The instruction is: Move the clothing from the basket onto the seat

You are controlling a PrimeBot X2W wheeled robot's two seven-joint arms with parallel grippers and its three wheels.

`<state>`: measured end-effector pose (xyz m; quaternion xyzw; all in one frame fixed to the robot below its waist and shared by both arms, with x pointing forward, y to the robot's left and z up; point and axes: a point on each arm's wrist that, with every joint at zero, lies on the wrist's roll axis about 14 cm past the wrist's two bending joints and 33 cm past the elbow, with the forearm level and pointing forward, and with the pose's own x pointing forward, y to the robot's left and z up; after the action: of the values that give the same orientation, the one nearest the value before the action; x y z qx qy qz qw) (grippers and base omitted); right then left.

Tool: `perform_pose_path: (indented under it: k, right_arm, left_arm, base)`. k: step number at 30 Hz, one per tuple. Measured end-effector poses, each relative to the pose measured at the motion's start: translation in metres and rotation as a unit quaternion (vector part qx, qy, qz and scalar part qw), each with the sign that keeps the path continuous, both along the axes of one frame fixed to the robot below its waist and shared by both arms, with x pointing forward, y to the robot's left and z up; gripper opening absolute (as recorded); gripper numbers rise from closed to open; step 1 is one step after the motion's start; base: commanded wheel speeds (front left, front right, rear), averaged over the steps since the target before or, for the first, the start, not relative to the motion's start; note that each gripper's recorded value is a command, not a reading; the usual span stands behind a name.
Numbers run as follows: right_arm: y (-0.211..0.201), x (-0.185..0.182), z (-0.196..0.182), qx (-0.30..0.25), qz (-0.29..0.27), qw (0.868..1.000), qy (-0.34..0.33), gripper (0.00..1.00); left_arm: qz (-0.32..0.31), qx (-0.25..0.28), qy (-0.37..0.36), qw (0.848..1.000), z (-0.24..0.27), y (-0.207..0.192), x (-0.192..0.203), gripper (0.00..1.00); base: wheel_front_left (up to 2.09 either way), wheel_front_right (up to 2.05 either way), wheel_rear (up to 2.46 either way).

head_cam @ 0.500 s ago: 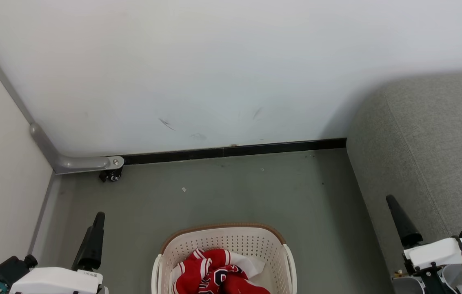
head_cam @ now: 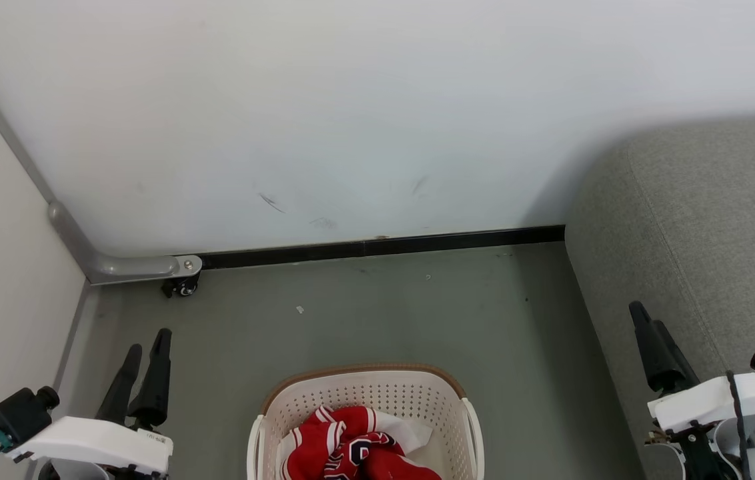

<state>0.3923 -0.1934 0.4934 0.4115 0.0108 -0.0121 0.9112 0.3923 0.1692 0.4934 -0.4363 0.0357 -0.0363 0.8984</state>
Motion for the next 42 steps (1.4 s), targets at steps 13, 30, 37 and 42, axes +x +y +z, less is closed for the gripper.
perform_pose_path:
  k: [13, 30, 37, 42]
  right_arm:
    - [0.011, 0.001, 0.007, -0.097, 0.014, 0.995, -0.018, 1.0]
    - [0.02, 0.01, 0.03, -0.22, 0.022, 0.973, -0.069, 1.0]
    - [0.026, 0.011, 0.034, -0.269, 0.031, 0.959, -0.085, 1.0]
    - [0.031, 0.015, 0.04, -0.301, 0.034, 0.948, -0.101, 1.0]
  left_arm:
    - [-0.011, 0.115, -0.034, 0.993, 0.009, -0.005, 0.002, 1.0]
    - [-0.013, 0.206, -0.08, 0.975, 0.023, -0.015, 0.008, 1.0]
    - [-0.015, 0.254, -0.098, 0.962, 0.026, -0.017, 0.01, 1.0]
    - [-0.017, 0.282, -0.113, 0.953, 0.03, -0.02, 0.014, 1.0]
  base:
    - [0.0, 0.0, 0.0]
    - [0.0, 0.0, 0.0]
    - [0.0, 0.0, 0.0]
    - [0.0, 0.0, 0.0]
